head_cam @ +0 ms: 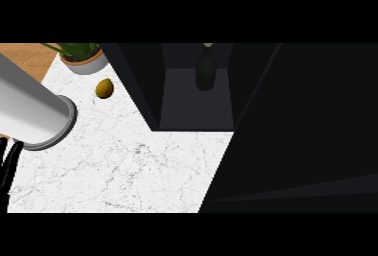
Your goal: Pick up the wine, place it into the cabinet and close the cabinet
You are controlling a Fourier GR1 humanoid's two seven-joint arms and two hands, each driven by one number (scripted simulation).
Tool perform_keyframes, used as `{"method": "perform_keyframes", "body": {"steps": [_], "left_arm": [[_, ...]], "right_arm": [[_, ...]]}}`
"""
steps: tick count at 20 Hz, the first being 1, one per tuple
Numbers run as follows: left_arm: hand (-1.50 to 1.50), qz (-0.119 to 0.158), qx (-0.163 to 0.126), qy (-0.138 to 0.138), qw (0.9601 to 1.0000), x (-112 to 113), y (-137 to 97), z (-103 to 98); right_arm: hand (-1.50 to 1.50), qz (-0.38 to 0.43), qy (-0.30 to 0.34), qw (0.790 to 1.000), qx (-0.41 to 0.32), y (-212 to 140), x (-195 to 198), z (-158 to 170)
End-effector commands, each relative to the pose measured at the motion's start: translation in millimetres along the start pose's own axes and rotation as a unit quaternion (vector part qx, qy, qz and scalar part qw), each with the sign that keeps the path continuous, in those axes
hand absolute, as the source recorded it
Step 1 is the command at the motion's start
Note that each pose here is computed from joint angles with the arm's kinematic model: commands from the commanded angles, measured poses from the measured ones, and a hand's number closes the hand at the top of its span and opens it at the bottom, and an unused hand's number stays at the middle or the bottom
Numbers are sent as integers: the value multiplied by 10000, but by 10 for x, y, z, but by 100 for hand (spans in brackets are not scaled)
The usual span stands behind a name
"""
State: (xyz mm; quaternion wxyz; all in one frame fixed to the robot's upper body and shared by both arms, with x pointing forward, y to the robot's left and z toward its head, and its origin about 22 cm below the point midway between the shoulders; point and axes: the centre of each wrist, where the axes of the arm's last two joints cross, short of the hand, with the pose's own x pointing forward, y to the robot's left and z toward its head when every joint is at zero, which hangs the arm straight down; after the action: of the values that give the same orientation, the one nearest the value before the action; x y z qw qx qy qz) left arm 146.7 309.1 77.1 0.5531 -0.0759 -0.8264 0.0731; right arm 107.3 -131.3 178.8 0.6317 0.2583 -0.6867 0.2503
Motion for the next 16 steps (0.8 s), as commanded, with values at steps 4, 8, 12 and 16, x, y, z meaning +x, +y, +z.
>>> {"method": "perform_keyframes", "body": {"steps": [4,8,12,16], "left_arm": [[-150,-18,-120,46,9999,118,222,-87],[-150,71,-105,-28,9999,206,223,-115],[-150,259,-142,184,9994,148,154,-209],[-150,361,-208,135,9990,80,235,-206]], "right_arm": [[150,-69,-641,9968,471,396,132,-87],[150,223,-675,9967,382,558,52,-257],[150,412,-855,9954,139,568,103,-402],[150,530,-840,9951,46,540,140,-600]]}}
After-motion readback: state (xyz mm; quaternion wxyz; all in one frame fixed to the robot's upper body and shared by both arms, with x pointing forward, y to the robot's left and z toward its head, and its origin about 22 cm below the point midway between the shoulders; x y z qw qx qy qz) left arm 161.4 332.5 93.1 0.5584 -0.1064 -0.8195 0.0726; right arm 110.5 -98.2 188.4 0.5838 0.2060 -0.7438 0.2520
